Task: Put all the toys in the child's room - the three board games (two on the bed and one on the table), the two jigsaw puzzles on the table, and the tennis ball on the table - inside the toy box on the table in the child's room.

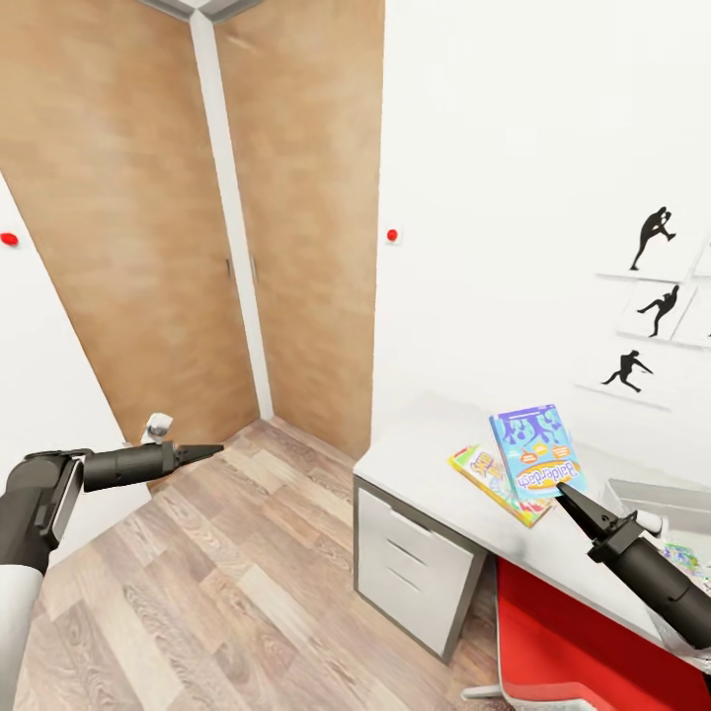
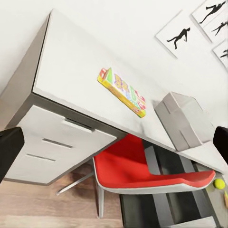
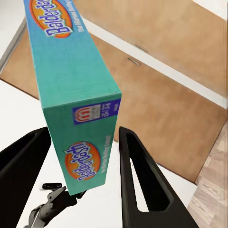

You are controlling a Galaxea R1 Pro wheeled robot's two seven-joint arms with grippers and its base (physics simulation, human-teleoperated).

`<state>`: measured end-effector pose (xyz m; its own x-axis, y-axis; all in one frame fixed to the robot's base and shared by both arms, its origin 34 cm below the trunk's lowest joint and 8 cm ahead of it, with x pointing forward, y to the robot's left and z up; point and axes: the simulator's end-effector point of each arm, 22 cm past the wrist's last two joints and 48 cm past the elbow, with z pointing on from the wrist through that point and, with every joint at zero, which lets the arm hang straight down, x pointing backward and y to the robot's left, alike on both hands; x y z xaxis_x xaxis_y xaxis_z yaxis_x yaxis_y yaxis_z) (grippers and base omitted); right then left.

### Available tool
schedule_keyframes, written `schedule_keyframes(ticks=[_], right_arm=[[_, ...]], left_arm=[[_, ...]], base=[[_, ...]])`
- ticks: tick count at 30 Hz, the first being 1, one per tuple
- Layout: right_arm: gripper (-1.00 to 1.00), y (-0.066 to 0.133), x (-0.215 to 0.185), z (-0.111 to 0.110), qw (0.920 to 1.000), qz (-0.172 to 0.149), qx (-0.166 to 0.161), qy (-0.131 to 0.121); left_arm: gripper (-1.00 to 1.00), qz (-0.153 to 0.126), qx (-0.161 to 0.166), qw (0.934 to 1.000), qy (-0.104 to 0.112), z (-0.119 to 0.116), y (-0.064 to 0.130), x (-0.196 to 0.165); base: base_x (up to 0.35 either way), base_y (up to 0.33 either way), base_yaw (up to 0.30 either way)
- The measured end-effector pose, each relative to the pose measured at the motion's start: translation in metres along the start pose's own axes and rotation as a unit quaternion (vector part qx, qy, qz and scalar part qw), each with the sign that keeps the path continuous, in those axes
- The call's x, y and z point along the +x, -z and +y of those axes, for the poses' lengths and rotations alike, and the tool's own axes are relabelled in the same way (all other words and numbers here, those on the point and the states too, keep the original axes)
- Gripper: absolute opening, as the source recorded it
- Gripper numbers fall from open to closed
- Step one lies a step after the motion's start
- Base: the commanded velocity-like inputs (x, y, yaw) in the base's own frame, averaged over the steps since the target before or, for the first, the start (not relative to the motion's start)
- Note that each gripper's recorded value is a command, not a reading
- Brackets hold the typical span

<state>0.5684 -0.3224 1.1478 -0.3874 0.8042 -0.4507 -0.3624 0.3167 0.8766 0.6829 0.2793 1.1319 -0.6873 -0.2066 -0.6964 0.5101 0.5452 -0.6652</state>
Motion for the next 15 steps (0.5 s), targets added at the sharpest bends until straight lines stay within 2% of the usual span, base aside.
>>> schedule_keyframes(ticks=[15], right_arm=[[-1.0,0.0,0.0,0.0002,1.0,0.0,0.0,0.0]], left_arm=[[1.0,-0.002,0.0,1.0,0.0,0.0004,0.0031,-0.0015]], base=[[0.0,0.0,-0.281]])
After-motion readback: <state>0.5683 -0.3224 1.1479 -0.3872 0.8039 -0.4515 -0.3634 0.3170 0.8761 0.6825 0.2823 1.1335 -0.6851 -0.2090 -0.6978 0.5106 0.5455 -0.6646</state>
